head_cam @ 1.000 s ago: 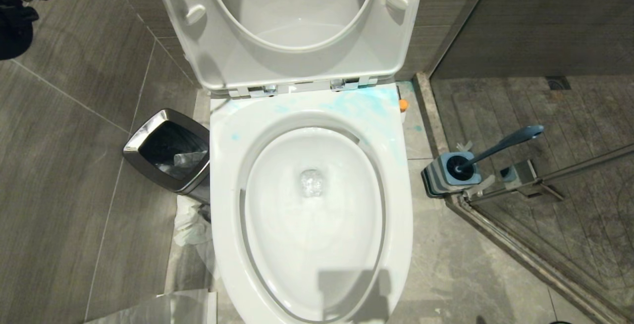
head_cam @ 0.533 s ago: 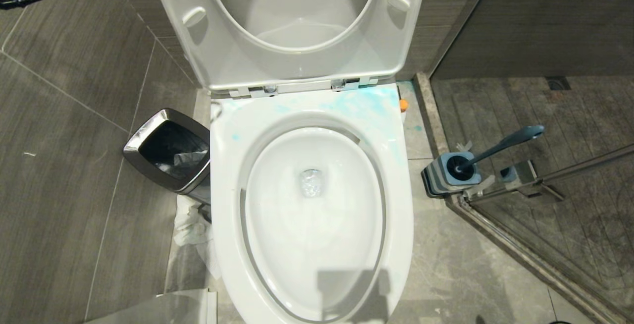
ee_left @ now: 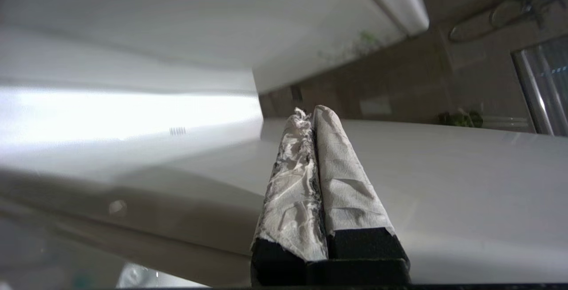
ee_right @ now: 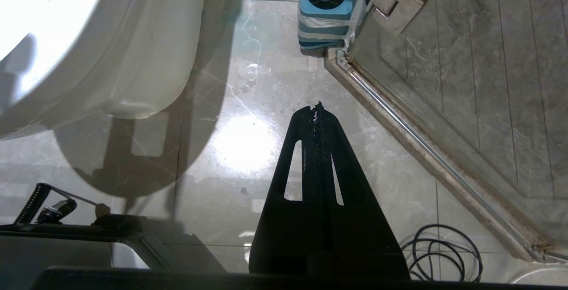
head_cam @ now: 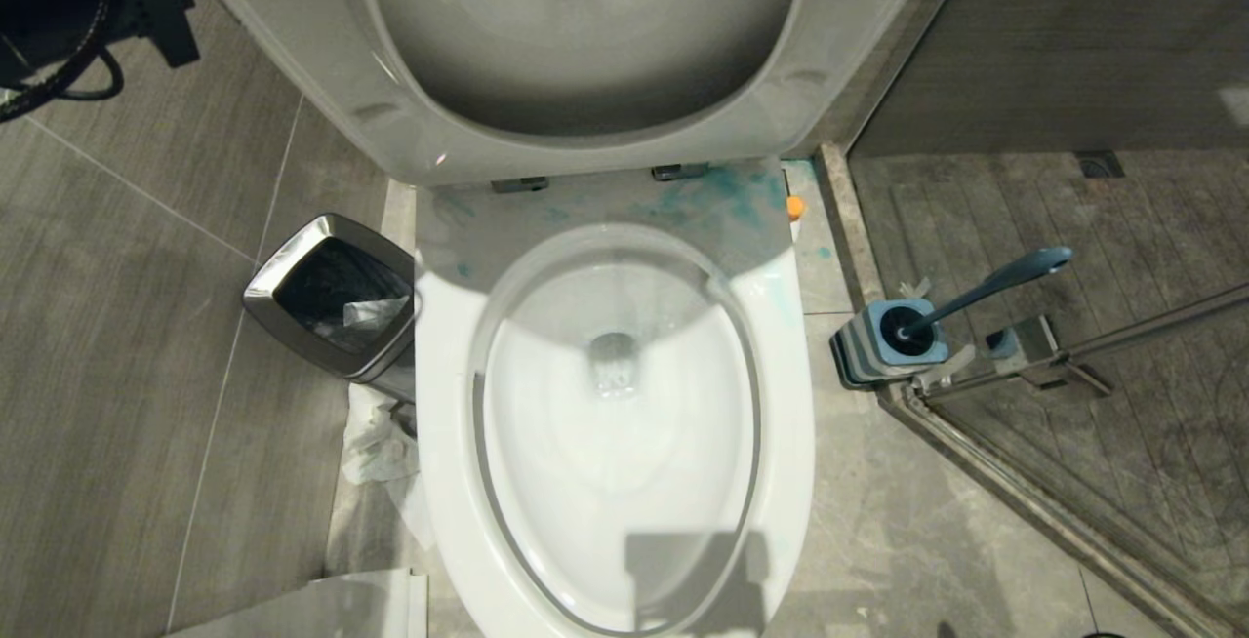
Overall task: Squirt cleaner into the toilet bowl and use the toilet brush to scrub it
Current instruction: Close the toilet lid
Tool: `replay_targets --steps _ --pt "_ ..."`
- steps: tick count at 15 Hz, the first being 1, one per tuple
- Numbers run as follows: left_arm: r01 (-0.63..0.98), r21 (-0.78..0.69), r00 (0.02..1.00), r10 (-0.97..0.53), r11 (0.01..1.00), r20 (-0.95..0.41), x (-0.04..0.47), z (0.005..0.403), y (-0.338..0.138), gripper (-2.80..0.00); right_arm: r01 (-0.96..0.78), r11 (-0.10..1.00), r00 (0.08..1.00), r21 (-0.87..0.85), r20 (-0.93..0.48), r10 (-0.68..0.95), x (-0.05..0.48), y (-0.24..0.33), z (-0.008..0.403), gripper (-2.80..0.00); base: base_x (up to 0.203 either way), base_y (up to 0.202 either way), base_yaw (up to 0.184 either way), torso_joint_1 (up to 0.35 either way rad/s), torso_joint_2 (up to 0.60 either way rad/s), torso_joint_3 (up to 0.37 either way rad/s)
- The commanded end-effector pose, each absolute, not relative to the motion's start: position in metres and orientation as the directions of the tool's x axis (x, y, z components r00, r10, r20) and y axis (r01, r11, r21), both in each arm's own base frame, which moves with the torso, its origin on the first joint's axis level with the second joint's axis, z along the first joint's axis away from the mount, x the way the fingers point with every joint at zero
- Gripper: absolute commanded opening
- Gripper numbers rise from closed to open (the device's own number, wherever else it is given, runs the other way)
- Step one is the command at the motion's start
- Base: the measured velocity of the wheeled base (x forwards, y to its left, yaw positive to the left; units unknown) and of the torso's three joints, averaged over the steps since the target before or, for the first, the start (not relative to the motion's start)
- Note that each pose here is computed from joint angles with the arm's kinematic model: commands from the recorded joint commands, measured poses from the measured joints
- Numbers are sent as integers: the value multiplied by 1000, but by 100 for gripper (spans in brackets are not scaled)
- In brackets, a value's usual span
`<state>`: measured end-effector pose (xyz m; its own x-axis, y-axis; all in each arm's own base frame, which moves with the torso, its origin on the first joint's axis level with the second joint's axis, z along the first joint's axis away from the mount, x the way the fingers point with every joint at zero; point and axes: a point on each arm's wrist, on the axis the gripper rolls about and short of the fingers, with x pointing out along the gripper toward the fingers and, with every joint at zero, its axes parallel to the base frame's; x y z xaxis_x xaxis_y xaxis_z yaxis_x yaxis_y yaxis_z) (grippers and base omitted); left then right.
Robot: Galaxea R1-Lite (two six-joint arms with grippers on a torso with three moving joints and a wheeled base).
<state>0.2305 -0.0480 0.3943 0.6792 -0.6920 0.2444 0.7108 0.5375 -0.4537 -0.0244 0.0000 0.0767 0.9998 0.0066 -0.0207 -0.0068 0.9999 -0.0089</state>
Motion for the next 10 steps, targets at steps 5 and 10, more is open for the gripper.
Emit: replay_targets --steps 5,10 --pt "640 -522 719 -678 563 151 162 364 -34 -280 -8 1000 1000 -9 -21 8 -24 0 77 -280 0 0 0 0 0 0" --pt "581 -571 738 -671 580 69 146 354 -29 -280 -8 1000 1000 -9 -23 8 -24 0 77 -280 0 0 0 0 0 0"
